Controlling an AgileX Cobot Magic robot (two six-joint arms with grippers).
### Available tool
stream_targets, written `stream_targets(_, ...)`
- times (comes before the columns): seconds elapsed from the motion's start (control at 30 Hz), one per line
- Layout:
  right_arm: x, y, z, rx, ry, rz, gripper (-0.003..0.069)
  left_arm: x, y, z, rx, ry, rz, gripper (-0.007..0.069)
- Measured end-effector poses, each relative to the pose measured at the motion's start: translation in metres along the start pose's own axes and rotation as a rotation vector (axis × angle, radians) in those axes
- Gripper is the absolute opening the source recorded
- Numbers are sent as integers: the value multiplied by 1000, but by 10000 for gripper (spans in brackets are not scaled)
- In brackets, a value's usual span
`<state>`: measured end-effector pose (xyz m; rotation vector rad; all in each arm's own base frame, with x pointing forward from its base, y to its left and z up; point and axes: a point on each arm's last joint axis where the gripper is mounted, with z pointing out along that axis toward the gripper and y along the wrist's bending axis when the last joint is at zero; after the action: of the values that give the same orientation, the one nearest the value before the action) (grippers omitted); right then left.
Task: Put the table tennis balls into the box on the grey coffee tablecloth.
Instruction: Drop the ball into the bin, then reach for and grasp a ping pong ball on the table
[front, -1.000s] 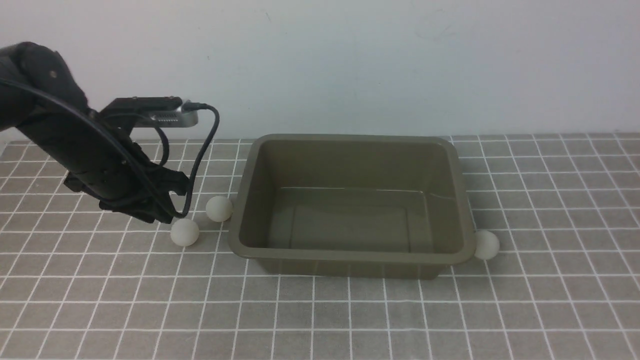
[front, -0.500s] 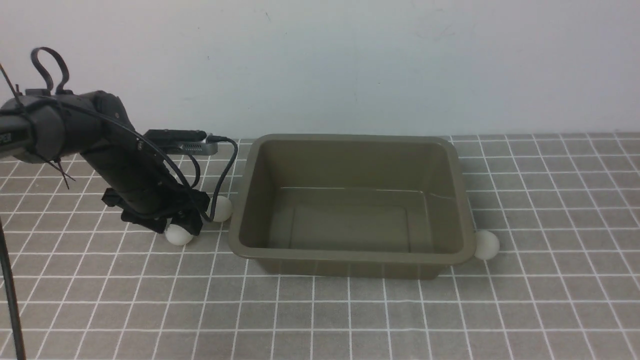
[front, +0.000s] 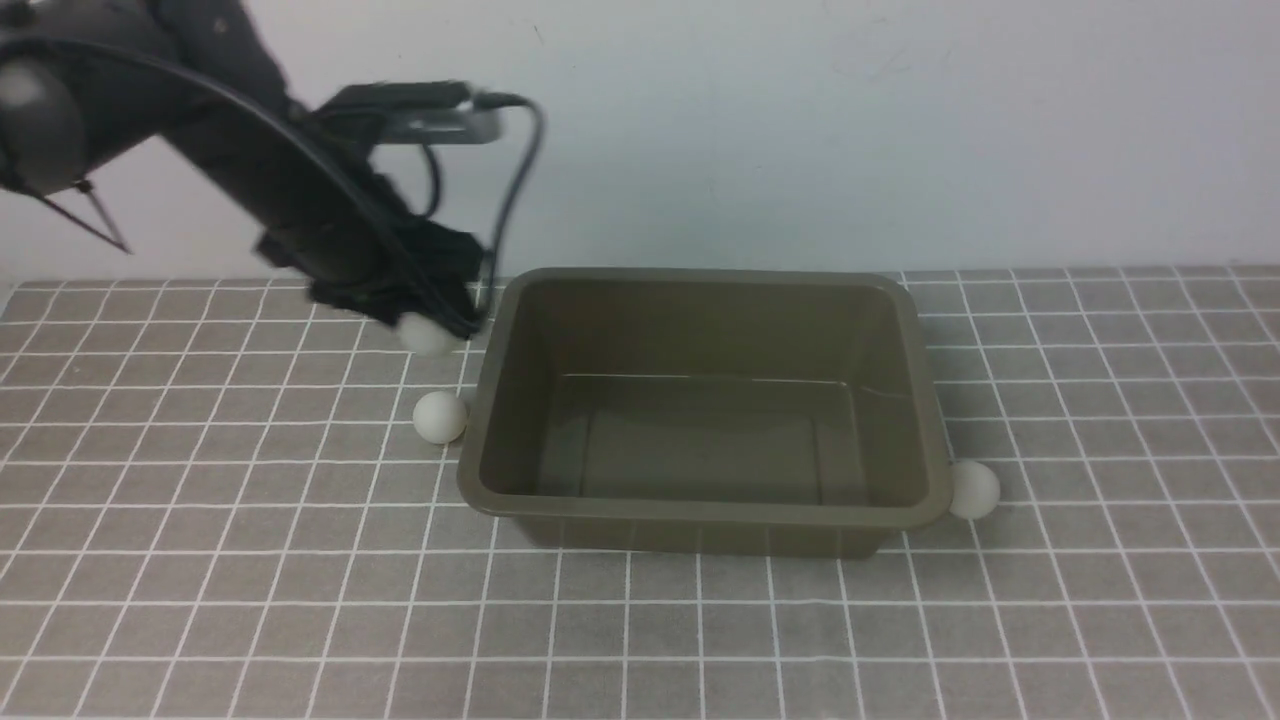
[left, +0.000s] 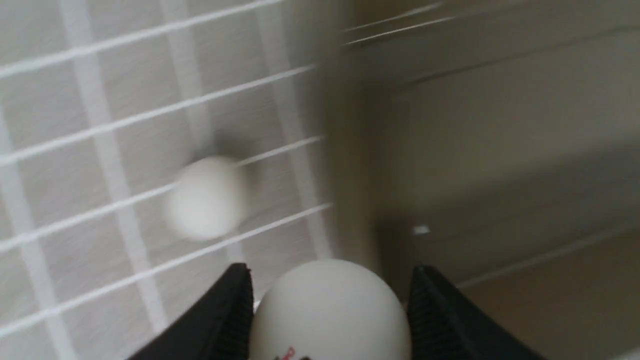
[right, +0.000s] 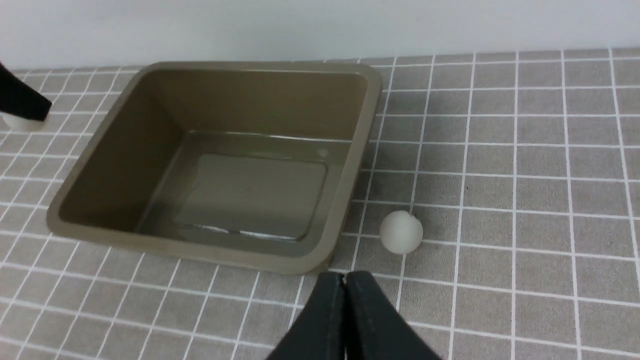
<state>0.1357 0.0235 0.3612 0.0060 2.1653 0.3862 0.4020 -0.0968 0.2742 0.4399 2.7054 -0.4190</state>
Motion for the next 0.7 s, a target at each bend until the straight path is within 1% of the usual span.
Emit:
stream_targets(0.03, -5, -5, 18, 10, 58, 30, -10, 0, -26, 11, 25, 17, 88, 353)
stream_targets(0.1, -9, -10, 39, 19, 131, 57, 1, 0, -39, 22, 31, 37, 128, 353)
stream_targets(0.13, -12, -15, 54, 25, 184, 74, 21, 1, -47, 30, 32, 51, 147, 359)
stream_targets(0.17, -13, -18, 66, 31, 221, 86, 32, 2, -50, 36, 29, 65, 151, 369)
stream_targets(0.23, -14, -25, 88, 41, 290, 107, 75, 2, -55, 45, 16, 89, 155, 440)
stream_targets(0.27, -15, -29, 103, 48, 325, 119, 111, 2, -56, 48, 1, 96, 153, 496)
stream_targets(0.3, -16, -32, 114, 52, 348, 125, 144, 0, -55, 47, -16, 96, 145, 529)
stream_targets(0.33, -17, -33, 121, 54, 358, 124, 173, -2, -54, 46, -33, 96, 137, 555)
stream_targets(0.37, -18, -33, 137, 54, 384, 108, 234, -8, -50, 37, -81, 90, 127, 578)
stream_targets(0.4, -18, -32, 148, 51, 400, 88, 264, -12, -48, 30, -109, 82, 113, 574)
stream_targets(0.47, -16, -29, 169, 48, 423, 50, 323, -19, -40, 17, -166, 73, 88, 524)
stream_targets(0.53, -16, -27, 192, 51, 453, 24, 393, -24, -24, 0, -235, 73, 46, 363)
stream_targets(0.57, -14, -27, 203, 57, 472, 22, 429, -26, -14, -8, -264, 69, 25, 260)
stream_targets(0.6, -12, -29, 214, 66, 490, 27, 451, -27, -3, -15, -286, 62, 2, 162)
stream_targets(0.63, -12, -29, 214, 66, 490, 27, 456, -28, -1, -17, -290, 59, -2, 162)
stream_targets(0.67, -9, -32, 228, 78, 517, 26, 486, -27, 17, -23, -311, 58, -41, 66)
stream_targets(0.7, -6, -34, 238, 87, 534, 22, 502, -25, 29, -27, -321, 59, -71, 40)
